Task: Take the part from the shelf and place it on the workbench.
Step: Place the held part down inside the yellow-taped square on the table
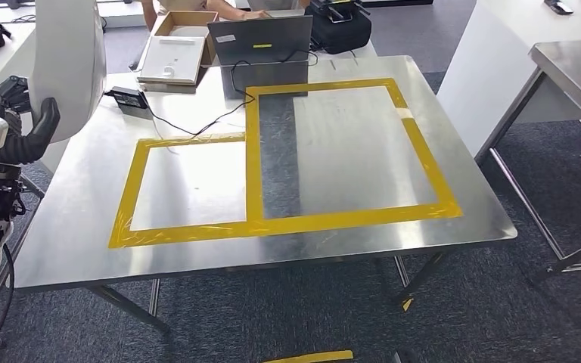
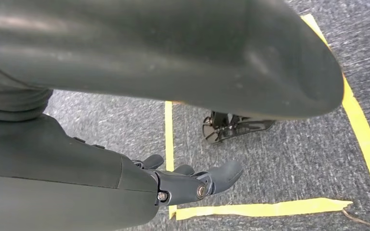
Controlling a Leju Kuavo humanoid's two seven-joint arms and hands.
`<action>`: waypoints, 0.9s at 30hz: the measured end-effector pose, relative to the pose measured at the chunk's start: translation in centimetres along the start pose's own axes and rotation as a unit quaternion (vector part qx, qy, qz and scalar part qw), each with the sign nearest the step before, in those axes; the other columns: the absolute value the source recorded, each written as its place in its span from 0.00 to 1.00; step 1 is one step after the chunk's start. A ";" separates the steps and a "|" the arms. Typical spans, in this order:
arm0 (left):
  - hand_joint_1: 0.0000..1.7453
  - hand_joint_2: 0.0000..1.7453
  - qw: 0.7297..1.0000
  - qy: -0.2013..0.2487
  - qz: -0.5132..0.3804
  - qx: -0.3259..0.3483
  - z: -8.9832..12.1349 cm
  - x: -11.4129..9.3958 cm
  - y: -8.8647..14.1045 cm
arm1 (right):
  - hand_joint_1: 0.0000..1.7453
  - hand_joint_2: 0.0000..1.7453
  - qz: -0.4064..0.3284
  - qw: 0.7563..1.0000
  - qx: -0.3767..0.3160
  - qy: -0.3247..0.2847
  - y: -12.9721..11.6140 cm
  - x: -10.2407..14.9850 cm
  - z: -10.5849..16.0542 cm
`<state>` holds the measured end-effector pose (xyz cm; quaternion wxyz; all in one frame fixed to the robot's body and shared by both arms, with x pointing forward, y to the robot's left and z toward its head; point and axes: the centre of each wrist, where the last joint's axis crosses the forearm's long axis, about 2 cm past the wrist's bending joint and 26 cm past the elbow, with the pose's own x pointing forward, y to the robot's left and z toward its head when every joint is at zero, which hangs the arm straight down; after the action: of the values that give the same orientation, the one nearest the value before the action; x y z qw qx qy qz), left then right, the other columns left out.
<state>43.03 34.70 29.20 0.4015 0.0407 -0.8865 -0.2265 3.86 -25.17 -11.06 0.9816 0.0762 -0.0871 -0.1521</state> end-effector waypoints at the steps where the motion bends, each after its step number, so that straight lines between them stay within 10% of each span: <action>1: 1.00 1.00 1.000 0.001 0.000 0.001 0.0 -0.1 0.1 | 0.00 0.00 0.000 1.000 0.000 -0.001 0.0 0.0 0.0; 27: 1.00 1.00 1.000 0.017 0.007 0.001 1.9 -1.6 0.6 | 0.00 0.00 0.000 1.000 0.003 -0.001 -0.2 -0.2 0.0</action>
<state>42.80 36.38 27.28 0.4184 0.0391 -0.8798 -0.2221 3.65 -25.33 -11.09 0.9813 0.0788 -0.0882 -0.1520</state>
